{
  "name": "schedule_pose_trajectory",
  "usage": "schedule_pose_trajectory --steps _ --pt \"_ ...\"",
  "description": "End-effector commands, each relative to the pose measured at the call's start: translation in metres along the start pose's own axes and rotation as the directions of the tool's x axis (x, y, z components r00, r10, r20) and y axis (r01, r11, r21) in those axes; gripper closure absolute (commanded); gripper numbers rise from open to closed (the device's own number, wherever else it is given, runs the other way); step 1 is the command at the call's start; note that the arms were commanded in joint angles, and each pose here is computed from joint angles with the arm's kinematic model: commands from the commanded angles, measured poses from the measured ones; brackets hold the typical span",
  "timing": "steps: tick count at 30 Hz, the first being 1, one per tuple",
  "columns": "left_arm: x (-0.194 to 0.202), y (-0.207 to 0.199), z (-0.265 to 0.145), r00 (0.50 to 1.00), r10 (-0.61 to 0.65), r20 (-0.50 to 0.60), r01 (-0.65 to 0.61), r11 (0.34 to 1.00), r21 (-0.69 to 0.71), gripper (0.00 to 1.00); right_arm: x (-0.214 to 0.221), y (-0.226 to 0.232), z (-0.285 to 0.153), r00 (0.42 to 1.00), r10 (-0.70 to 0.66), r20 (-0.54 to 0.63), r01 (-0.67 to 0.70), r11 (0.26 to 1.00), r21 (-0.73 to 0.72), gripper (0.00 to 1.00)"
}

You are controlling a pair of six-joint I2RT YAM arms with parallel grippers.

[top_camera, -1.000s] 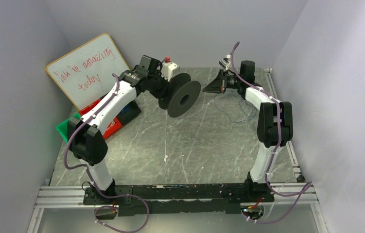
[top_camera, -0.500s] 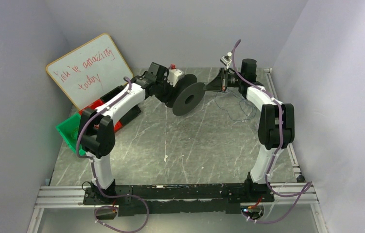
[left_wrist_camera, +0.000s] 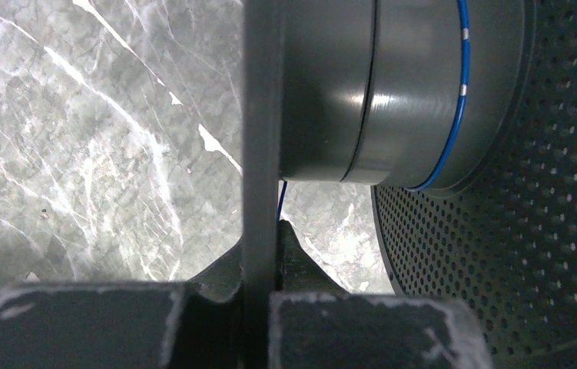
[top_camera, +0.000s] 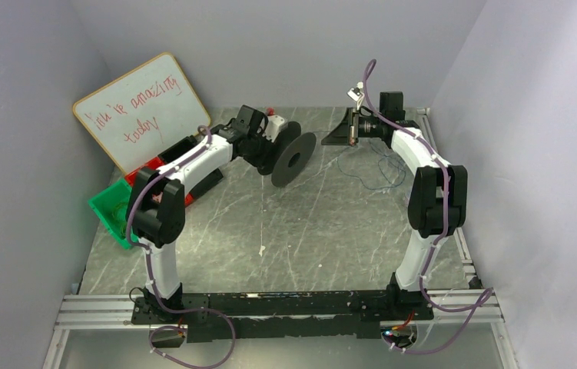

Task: Wrap the cables
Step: Wrap the cable around the cable reel.

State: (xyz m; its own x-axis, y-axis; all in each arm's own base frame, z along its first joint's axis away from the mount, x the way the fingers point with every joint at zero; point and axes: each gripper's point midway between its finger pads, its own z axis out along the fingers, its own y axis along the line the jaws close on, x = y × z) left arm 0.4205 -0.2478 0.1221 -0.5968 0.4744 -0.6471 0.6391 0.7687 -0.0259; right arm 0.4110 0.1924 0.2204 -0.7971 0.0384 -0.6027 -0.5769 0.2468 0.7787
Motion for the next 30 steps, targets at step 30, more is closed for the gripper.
schedule_pose_trajectory --steps 30 --pt "0.001 0.04 0.006 0.976 -0.215 0.027 0.216 0.956 -0.201 0.98 0.059 0.091 0.091 0.912 -0.316 -0.261 0.269 0.942 -0.2 0.89"
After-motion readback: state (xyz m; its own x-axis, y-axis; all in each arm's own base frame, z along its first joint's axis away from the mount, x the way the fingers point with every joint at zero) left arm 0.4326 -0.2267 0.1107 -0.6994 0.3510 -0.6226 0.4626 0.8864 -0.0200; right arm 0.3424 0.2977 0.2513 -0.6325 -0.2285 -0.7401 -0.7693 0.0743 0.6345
